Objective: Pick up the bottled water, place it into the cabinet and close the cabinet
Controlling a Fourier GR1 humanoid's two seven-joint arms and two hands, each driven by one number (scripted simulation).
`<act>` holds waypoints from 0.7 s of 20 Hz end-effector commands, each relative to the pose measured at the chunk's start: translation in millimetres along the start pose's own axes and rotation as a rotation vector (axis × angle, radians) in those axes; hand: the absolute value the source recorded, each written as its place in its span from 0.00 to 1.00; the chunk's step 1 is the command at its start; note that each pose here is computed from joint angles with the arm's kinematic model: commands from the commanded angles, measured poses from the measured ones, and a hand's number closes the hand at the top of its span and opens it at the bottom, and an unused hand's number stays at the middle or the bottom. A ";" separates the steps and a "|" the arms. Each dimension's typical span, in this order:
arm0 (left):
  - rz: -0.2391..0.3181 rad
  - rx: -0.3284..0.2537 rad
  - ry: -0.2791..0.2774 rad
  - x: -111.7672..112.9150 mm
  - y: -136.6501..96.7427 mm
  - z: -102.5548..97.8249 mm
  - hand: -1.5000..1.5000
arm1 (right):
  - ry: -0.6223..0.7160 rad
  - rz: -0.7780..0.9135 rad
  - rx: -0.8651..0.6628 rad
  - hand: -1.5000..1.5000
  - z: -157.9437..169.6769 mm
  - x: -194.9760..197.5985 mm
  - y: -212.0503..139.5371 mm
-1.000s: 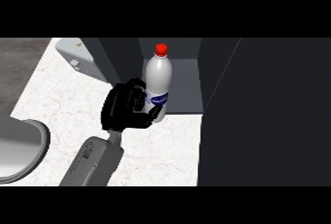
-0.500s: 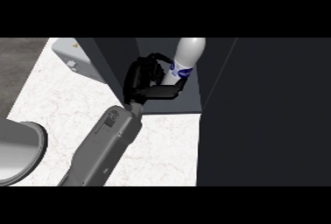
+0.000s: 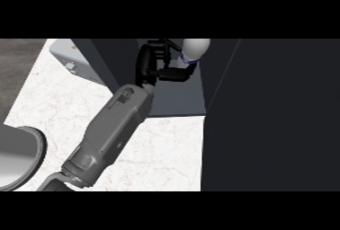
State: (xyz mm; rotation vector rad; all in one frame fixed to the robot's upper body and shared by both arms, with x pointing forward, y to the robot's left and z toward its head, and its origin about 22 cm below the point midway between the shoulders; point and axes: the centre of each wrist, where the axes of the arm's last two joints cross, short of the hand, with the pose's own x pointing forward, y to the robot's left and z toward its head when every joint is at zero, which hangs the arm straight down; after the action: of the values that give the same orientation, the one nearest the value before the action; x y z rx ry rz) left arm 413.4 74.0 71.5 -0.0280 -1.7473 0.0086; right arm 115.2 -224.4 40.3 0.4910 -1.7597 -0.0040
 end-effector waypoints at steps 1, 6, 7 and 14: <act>-0.046 0.052 0.017 -2.8 3.2 -14.4 1.00 | -0.035 -0.005 -0.022 0.00 -1.2 6.5 -5.1; -0.157 0.058 0.026 -3.9 0.7 -22.0 1.00 | 0.001 -0.009 0.021 0.00 -0.3 -4.8 -14.2; -0.169 0.074 0.020 -23.7 11.9 -12.3 1.00 | -0.009 -0.003 0.013 0.00 6.4 1.2 -15.7; -0.286 0.142 -0.004 -23.9 25.2 -20.1 1.00 | 0.010 -0.011 0.017 0.00 -9.7 -8.7 1.2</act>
State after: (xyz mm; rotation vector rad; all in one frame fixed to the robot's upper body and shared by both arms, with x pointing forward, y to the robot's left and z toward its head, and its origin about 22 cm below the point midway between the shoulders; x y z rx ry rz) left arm 435.3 91.0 53.7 0.2383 -1.7335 -0.0527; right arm 119.8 -228.0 35.7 0.5077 -1.7539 0.0048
